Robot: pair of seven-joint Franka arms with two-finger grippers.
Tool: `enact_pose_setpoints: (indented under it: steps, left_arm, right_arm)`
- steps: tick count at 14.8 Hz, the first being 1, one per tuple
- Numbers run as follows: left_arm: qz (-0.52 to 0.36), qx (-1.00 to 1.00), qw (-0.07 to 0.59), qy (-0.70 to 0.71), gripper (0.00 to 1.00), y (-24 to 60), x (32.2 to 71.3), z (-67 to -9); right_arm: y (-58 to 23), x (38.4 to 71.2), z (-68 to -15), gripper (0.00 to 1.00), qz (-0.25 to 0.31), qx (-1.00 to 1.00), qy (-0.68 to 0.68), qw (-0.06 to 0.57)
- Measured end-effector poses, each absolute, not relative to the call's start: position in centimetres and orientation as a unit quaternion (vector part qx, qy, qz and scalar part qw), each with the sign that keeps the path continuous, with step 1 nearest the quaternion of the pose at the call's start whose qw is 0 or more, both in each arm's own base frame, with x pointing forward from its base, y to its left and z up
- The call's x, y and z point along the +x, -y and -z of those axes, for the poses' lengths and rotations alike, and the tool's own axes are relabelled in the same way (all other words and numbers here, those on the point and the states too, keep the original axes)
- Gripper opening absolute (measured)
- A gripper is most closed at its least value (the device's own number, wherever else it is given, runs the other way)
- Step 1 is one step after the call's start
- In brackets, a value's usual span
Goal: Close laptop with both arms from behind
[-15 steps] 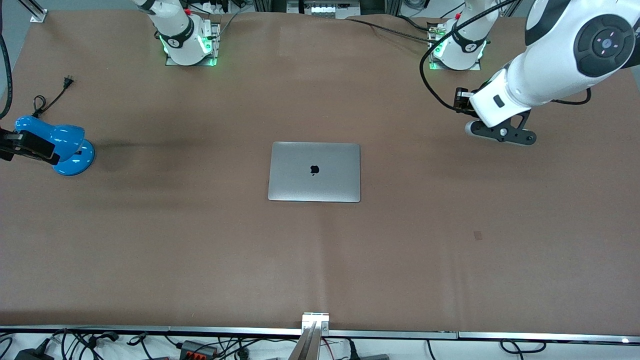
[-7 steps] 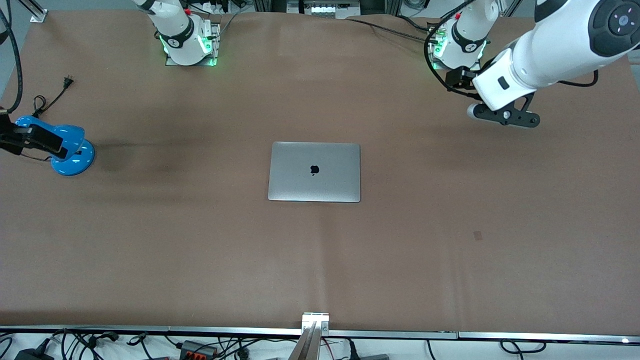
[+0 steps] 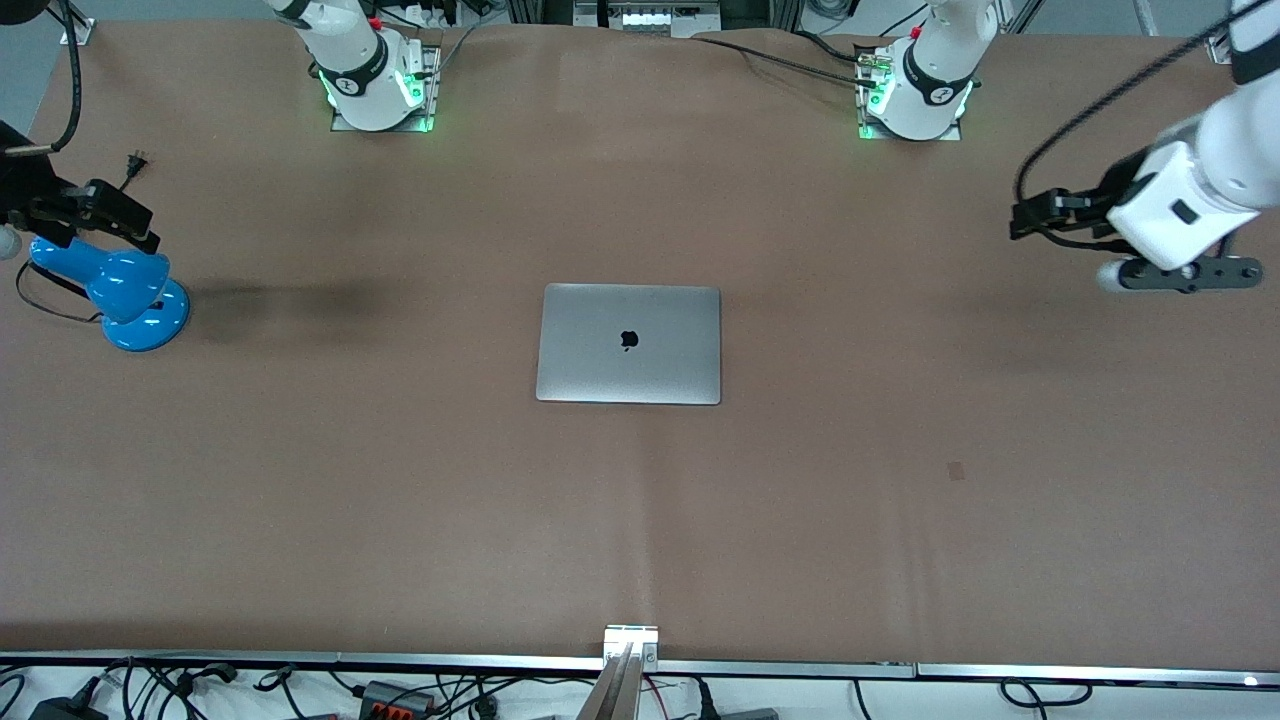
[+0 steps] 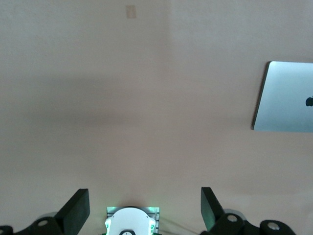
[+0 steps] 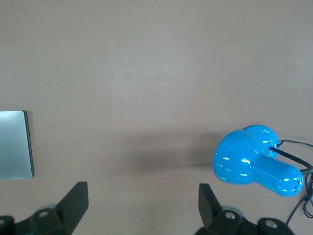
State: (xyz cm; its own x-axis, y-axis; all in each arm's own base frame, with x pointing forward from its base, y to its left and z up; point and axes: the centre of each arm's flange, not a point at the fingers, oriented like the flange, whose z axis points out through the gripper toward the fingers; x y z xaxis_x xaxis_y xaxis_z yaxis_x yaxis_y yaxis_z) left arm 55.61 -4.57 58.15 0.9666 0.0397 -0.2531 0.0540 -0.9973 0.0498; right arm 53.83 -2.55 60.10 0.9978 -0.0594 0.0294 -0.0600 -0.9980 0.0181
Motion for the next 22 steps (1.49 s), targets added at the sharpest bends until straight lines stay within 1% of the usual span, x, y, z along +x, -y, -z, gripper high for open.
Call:
enact_pose_setpoints:
  steps: [2,4,8,12,22]
  left_arm:
    - [0.13,0.991,0.036,-0.013,1.0,5.1,55.6,-58.0]
    - [0.131,0.991,0.031,-0.007,1.0,6.3,55.6,-57.8]
    - [0.105,0.994,0.021,-0.035,1.0,3.7,56.8,-57.5]
    - [0.08,0.997,0.004,-0.02,1.0,4.9,57.3,-57.9]
    - [0.078,0.997,0.002,-0.022,1.0,4.6,57.4,-57.9]
  right_arm:
    - [2.6,53.8,-60.0,1.0,-0.014,0.999,0.03,0.01]
    - [2.7,53.8,-59.9,1.0,-0.012,0.999,0.031,0.009]
    - [2.7,53.8,-59.6,1.0,-0.008,1.0,0.018,0.01]
    - [2.7,53.8,-59.6,1.0,-0.007,1.0,0.014,0.01]
    - [2.7,53.8,-59.7,1.0,-0.009,1.0,0.013,0.01]
